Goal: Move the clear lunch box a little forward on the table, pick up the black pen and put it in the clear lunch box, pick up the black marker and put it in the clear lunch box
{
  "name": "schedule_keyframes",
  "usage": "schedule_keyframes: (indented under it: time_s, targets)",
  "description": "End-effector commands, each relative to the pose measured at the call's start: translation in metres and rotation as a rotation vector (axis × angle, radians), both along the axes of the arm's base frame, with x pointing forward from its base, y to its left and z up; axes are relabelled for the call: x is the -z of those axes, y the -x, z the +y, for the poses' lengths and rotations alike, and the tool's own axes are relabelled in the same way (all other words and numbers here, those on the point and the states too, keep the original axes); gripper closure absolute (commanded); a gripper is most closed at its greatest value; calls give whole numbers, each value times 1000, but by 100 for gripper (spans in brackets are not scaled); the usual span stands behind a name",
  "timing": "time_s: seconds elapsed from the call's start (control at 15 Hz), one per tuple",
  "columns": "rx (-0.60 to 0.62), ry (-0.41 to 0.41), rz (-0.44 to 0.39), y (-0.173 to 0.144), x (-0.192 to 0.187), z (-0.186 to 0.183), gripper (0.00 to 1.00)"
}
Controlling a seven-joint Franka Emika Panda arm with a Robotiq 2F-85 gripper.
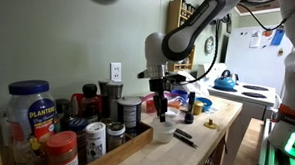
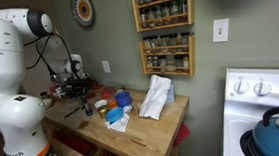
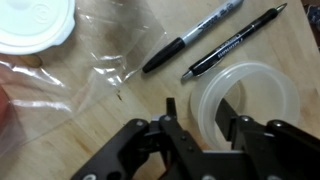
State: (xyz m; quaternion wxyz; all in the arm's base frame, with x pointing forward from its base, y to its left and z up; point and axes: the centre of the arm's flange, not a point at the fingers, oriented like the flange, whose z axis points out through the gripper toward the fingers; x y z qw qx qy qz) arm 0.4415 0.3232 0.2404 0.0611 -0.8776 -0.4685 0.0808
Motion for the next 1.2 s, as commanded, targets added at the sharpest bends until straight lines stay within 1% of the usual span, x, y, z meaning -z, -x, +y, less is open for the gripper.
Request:
schedule_keyframes:
  time_s: [0.0, 0.13, 0.27, 0.33, 0.47, 0.67, 0.8, 1.0, 1.13]
  targets:
    - [-21, 0, -21, 3, -3, -3, 86]
    - [-25, 0, -25, 4, -9, -5, 99]
    - [-31, 4, -35, 5, -18, -8, 100]
    - [-30, 4, -45, 5, -24, -10, 97]
    - [-11, 1, -73, 3, -36, -16, 97]
    - [114, 19, -95, -4, -47, -27, 97]
    - [221, 41, -100, -10, -48, -35, 97]
    - [352, 47, -83, -19, -41, -38, 97]
    - [455, 73, -64, -23, -33, -37, 97]
